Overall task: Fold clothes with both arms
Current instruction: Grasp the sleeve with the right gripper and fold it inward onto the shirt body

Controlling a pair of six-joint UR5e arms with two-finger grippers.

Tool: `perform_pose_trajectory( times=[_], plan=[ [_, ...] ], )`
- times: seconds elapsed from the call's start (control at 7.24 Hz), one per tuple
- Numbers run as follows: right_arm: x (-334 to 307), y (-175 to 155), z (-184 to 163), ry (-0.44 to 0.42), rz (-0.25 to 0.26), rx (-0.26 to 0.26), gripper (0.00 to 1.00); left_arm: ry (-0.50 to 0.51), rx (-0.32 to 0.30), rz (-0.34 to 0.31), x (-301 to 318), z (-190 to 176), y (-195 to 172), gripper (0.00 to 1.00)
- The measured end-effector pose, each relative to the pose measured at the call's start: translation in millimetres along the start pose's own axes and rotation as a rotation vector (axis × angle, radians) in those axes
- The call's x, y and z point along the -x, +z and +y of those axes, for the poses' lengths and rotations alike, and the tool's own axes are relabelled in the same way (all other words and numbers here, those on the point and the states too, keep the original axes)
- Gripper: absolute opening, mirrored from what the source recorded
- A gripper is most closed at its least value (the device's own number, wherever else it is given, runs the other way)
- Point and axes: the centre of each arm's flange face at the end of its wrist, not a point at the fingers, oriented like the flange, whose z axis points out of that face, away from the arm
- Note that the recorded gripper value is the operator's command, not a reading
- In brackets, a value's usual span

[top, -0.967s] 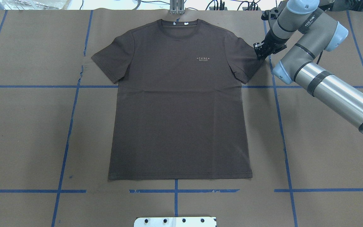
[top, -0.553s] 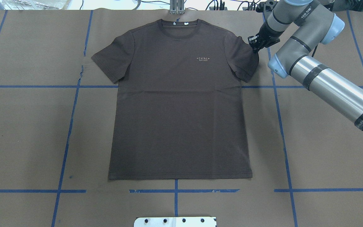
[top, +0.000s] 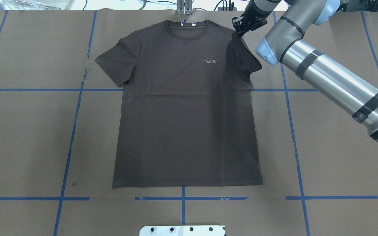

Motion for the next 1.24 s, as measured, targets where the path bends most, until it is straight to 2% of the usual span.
perform_pose_trajectory(
  times=[0.14,0.28,0.69,0.97,1.11,1.24],
  plan=[
    [36,6,3,0.002,0.013,-0.004,0.12,-0.001,-0.003,-0.002,1,-1,-2,1.0],
    [57,15,10,-0.004,0.03,-0.013,0.99,-0.001,-0.006,-0.002,1,-2,-3,1.0],
    [65,22,15,-0.006,0.044,-0.019,1.0,0.003,-0.017,-0.002,-2,-10,-7,1.0],
    [67,20,15,0.027,0.035,-0.014,1.0,-0.062,-0.039,0.005,-14,-30,-11,1.0],
    [64,13,18,0.063,0.02,0.013,1.0,-0.128,-0.044,0.024,-38,-48,-6,1.0],
    [50,-2,30,0.107,0.009,0.064,1.0,-0.21,-0.05,0.061,-79,-67,7,1.0]
  ],
)
